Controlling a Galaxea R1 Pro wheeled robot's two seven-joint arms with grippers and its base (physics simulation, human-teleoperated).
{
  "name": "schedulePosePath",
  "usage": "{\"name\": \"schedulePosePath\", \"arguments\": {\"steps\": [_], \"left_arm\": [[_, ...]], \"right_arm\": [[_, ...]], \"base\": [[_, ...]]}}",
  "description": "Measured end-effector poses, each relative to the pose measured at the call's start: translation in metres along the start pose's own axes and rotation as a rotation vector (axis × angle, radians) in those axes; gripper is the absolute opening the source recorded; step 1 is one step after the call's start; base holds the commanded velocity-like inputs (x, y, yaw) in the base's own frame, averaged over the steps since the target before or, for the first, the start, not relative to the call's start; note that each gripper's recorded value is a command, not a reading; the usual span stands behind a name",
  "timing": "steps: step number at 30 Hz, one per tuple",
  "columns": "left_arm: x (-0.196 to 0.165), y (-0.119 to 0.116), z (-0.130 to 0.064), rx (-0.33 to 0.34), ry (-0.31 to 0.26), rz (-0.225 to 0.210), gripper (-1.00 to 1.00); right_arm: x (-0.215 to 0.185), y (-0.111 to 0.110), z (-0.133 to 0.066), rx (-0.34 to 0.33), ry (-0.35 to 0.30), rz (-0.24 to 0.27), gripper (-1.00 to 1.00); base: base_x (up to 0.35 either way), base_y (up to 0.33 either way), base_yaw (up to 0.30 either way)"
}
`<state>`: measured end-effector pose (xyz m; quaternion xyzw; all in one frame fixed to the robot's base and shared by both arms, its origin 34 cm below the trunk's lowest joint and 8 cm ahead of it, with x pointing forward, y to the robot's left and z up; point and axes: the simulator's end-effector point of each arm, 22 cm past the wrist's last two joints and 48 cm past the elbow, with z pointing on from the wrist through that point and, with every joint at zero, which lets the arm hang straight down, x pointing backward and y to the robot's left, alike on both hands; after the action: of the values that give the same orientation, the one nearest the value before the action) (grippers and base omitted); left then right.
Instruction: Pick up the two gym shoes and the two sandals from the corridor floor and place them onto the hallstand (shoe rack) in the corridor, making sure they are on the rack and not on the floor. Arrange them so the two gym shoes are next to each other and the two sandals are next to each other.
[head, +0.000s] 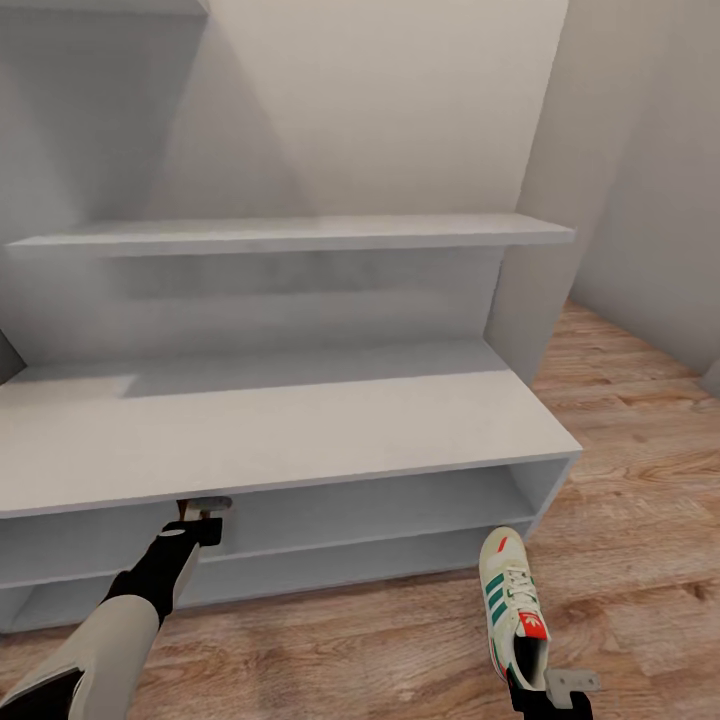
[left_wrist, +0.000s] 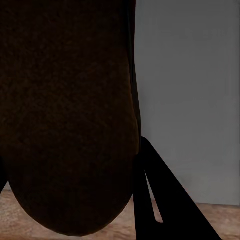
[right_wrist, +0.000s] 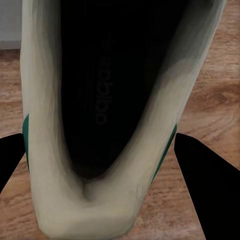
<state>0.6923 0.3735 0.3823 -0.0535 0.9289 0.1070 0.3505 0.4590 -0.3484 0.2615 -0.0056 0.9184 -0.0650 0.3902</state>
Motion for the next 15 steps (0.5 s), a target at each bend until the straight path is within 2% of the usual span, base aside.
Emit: {"name": "schedulePosePath", "arguments": {"steps": [15], "left_arm": [[-0.0006, 0.0019, -0.0002, -0.003, -0.002, -0.003, 1.00]], "right_arm": [[0.0000, 0.0002, 0.0000, -0.001, 0.000, -0.001, -1.00]], "base": [[0.000, 0.000, 0.000]]}}
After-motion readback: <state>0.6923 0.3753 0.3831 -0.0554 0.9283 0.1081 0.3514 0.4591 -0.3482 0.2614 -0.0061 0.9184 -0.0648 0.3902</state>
